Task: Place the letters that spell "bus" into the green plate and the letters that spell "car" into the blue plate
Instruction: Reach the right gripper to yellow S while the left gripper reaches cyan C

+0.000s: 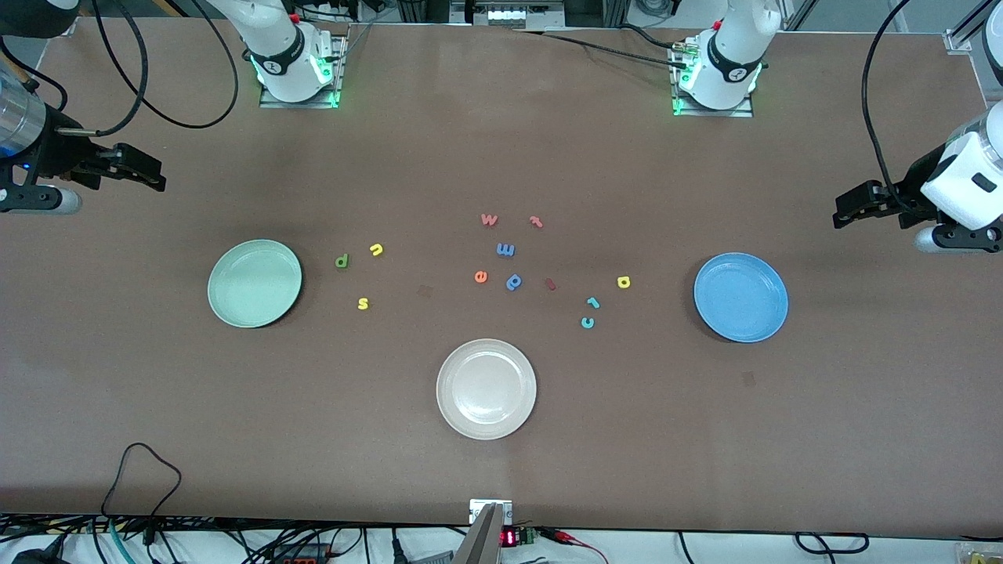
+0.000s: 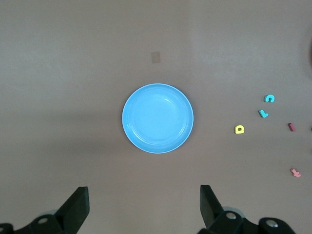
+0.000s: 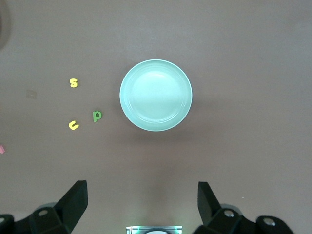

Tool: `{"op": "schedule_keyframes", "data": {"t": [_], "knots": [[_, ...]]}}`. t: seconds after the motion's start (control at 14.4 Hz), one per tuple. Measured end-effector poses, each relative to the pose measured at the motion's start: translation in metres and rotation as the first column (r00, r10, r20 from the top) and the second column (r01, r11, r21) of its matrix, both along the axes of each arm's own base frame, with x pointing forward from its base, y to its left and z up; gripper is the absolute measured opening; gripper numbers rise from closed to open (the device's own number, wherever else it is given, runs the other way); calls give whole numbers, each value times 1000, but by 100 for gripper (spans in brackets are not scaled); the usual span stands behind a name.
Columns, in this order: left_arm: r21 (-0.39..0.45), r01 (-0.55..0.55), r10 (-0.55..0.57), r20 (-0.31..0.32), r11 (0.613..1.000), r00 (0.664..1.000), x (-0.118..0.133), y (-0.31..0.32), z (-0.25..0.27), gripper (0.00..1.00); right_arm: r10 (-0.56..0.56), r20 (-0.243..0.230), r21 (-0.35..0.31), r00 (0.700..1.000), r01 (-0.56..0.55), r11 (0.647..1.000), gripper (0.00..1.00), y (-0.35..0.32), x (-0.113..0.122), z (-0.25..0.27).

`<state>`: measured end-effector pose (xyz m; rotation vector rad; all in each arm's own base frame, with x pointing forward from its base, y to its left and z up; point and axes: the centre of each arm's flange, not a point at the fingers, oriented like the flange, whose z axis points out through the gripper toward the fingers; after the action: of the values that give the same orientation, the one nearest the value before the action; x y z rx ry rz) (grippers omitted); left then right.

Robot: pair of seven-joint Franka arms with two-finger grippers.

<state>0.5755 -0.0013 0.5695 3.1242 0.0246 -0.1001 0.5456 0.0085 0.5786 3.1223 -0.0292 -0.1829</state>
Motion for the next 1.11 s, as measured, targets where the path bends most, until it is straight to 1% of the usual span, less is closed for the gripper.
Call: {"op": "schedule_keyframes", "data": {"t": [0.49,0.56,0.69,0.9,1.11], "knots": [[0,1,-1,-1,1000,1000,0,-1,-1,100,2,6,0,1000,-2,1000,100,0,1,2],[0,2,-2,-7,1000,1000,1,-1,-4,100,4,6,0,1000,-4,1000,100,1,1,2],[1,9,-9,-43,1000,999,9,-6,-24,100,10,0,0,1000,-10,1000,100,4,1,0],[3,20,-20,-117,1000,993,27,-13,-74,100,28,-46,2,999,-28,1000,100,11,8,-21],[3,47,-46,-170,999,984,49,-29,-119,100,49,-110,5,993,-48,999,100,22,14,-50]]}}
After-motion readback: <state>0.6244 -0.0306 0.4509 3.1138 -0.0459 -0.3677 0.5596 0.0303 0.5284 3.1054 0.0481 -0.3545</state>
